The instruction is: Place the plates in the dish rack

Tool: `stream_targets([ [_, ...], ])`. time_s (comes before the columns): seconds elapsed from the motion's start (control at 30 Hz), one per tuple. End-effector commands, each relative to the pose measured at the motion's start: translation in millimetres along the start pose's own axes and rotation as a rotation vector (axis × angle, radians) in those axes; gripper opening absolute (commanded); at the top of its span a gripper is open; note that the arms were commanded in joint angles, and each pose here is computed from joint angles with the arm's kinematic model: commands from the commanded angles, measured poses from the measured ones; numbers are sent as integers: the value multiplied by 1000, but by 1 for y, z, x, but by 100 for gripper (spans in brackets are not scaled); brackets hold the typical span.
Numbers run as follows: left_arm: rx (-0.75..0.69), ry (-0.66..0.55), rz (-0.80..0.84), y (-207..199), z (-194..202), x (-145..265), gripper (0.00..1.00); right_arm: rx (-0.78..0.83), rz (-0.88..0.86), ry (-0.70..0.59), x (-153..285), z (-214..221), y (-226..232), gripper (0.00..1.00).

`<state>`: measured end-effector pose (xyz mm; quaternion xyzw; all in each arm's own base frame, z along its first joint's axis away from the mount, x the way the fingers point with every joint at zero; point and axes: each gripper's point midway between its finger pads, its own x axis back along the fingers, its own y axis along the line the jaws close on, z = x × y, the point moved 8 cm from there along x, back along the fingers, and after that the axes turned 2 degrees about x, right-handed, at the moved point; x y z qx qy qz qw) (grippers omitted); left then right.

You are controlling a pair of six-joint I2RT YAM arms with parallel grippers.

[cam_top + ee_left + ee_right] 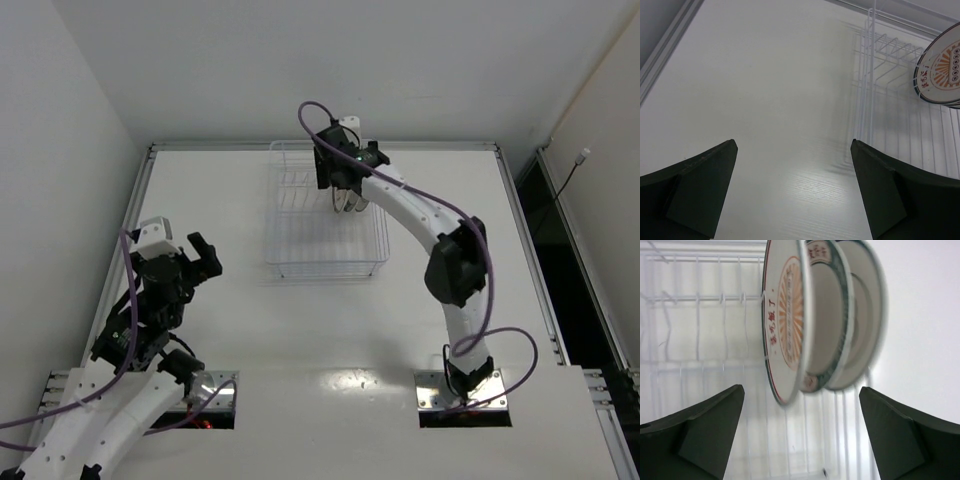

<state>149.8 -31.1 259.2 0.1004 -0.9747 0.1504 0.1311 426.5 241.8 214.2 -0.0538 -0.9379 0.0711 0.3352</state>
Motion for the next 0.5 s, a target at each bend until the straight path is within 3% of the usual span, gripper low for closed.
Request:
stream_targets([
  [0.0, -11, -7, 5, -4, -3, -3, 96, -6, 60, -75, 92, -26, -44, 100],
  [0.13, -21, 12, 8, -6, 0, -5, 96, 54, 11, -96, 152, -6, -53, 100],
  [0.3, -36, 37, 6, -8, 3, -9, 96, 83, -103, -5, 186, 81, -59, 100],
  [0.47, -42, 49, 9, -11, 5, -12, 96, -79, -257, -1, 215, 160, -71, 100],
])
